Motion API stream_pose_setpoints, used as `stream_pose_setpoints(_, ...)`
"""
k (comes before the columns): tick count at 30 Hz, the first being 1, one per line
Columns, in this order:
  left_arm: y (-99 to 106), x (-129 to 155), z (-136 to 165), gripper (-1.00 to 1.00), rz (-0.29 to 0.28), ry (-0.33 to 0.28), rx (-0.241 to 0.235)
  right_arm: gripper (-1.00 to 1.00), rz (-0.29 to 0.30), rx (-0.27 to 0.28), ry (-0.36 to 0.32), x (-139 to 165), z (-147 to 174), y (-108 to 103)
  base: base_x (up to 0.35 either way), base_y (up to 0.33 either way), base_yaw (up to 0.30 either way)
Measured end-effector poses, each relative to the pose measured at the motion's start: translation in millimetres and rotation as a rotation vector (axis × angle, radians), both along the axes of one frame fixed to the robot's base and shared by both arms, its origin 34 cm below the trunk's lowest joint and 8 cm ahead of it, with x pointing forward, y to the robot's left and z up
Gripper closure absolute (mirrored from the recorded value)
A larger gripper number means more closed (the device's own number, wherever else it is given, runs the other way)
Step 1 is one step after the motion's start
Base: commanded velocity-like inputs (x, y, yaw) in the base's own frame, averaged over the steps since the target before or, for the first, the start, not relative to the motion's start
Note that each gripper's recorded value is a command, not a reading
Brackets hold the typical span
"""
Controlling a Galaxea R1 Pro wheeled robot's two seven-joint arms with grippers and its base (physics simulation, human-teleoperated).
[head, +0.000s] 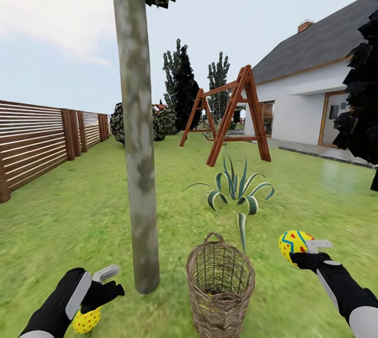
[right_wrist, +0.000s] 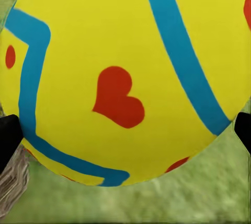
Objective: Take the three Easter eggs out of the wicker basket on the lawn in the garden, then place them on the lawn next to a single tree (choose any tree) so that all three eggs are next to the same tree and none are left in the basket.
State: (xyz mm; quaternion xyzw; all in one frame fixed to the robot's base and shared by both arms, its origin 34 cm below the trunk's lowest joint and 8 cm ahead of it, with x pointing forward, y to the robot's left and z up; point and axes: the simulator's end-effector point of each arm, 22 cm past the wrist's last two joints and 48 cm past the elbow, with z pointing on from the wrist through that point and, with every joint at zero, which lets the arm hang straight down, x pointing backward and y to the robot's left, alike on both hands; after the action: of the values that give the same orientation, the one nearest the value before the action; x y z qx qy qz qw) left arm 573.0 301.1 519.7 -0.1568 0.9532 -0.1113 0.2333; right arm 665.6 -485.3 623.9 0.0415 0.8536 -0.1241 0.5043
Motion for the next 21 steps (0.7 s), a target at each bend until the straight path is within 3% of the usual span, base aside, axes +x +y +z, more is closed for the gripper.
stream_pose_setpoints(10,1,3,6,-1.00,0.002,-0.020,0.005,1.00,-0.001,0.001,-0.009,-1,5,0,0.176,-0.223,-0.248)
stream_pose_setpoints(19,1,4,10,-1.00,-0.002,-0.029,0.009,1.00,-0.005,0.008,0.009,-4,-3,-1,0.203,-0.279,-0.028)
stream_pose_setpoints(20,29,9,23,-1.00,0.020,-0.059,0.046,1.00,-0.005,0.007,0.009,-5,-3,-1,0.203,-0.281,0.000)
stream_pose_setpoints(21,69,9,33,-1.00,0.052,-0.072,0.091,1.00,-0.005,0.007,0.010,-5,-4,-1,0.203,-0.281,0.000)
